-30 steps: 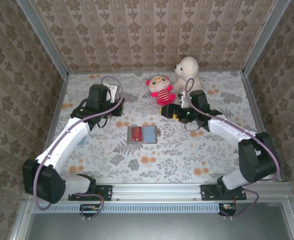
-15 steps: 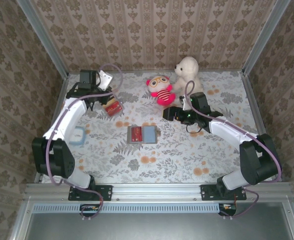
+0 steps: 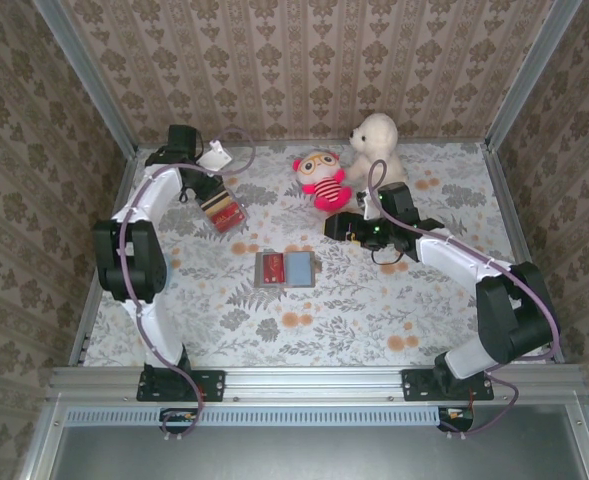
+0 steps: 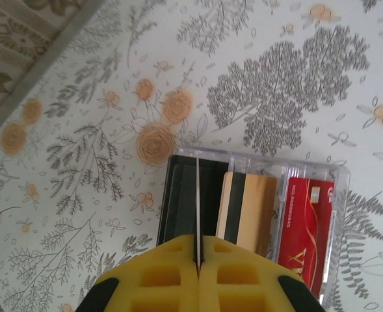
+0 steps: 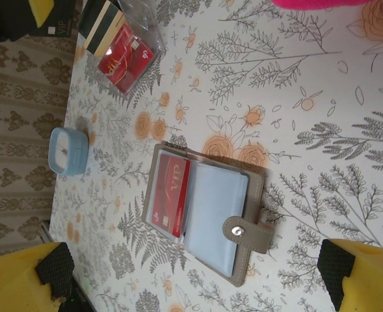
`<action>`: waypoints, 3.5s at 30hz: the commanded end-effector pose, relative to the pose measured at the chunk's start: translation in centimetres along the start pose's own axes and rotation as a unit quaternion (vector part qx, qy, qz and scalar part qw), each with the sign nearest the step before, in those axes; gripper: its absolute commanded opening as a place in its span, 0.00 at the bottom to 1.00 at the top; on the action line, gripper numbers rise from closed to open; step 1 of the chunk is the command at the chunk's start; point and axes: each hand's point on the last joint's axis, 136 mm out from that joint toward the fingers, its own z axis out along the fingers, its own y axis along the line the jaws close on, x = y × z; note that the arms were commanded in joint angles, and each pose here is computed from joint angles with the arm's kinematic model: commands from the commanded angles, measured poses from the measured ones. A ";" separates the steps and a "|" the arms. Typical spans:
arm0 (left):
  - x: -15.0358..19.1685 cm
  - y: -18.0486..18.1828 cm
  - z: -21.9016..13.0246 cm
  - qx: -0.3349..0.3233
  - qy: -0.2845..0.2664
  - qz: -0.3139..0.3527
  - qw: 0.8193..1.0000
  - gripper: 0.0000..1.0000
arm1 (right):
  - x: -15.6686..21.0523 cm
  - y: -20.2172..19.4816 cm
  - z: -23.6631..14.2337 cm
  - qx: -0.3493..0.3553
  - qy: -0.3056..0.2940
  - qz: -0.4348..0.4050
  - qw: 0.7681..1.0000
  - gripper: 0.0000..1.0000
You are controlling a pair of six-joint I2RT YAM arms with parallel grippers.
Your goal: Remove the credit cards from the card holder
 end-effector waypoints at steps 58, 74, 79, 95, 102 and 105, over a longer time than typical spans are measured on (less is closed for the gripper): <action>-1.9 -0.8 -6.4 -0.002 -0.182 -0.358 0.916 0.98 | 5.0 4.1 3.3 0.104 0.046 -0.023 0.993 0.88; 5.2 -15.3 -5.3 0.133 -0.079 -0.509 0.847 0.97 | 9.2 5.1 12.8 0.066 0.126 0.077 0.987 0.45; 5.1 -18.3 -5.2 0.140 -0.056 -0.502 0.852 0.88 | 9.5 4.0 13.5 0.093 0.128 0.084 0.984 0.40; 2.6 -23.1 -1.7 0.227 -0.036 -0.514 0.826 0.43 | 10.2 2.4 14.4 0.117 0.137 0.095 0.979 0.33; 2.8 -23.9 -0.2 0.242 -0.018 -0.520 0.819 0.37 | 10.5 2.5 14.7 0.107 0.140 0.096 0.980 0.27; 3.5 -24.1 0.5 0.236 -0.007 -0.525 0.818 0.37 | 10.6 2.2 14.7 0.110 0.142 0.096 0.979 0.26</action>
